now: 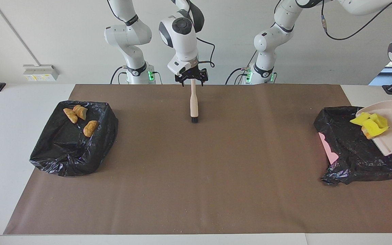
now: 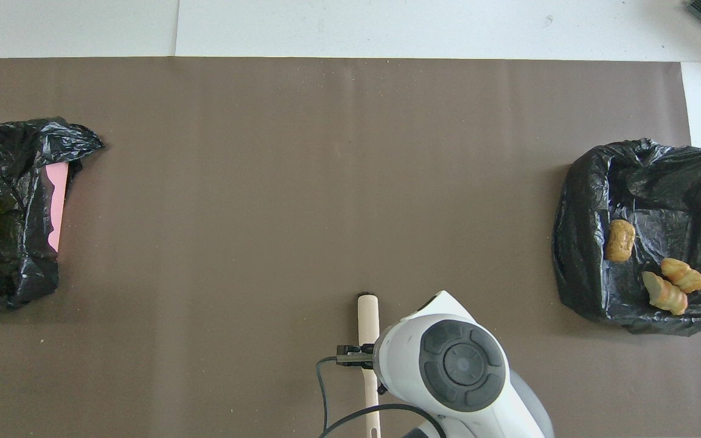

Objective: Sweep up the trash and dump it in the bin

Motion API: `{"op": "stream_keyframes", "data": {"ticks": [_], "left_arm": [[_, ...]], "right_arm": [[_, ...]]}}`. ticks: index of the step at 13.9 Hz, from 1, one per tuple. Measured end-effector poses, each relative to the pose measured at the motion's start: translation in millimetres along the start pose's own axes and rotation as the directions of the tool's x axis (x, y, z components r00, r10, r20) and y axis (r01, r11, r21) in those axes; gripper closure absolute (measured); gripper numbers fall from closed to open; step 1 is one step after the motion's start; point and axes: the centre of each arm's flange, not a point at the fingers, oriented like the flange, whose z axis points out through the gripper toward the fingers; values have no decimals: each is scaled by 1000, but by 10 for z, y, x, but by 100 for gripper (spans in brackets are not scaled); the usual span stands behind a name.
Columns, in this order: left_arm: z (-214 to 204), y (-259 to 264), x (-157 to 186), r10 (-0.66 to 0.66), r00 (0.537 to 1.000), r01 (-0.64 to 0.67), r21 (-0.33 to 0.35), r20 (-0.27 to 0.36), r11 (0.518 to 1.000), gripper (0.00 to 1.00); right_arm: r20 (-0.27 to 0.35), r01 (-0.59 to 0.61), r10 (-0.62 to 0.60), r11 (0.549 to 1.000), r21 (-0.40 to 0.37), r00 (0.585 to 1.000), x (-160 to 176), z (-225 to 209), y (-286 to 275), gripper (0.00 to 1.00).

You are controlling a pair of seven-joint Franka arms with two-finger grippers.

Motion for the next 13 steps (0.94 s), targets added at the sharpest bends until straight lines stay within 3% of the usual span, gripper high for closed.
{"op": "stream_keyframes", "data": {"ticks": [6,8,10,13], "left_arm": [[-495,254,-266,-67,998,68,-41,20,997,69],[-610,291,-101,-134,989,128,-87,-64,988,69],[-759,274,246,-178,971,155,-143,-162,977,69],[-976,205,762,-232,938,188,-182,-259,965,69]], "right_arm": [[-10,12,-12,1000,23,1000,416,-835,463,0],[-45,21,-21,1000,-4,999,552,-1082,712,0],[-95,22,-25,999,-22,995,688,-1341,1024,0],[-143,29,-32,999,-17,989,883,-1637,1552,0]]}}
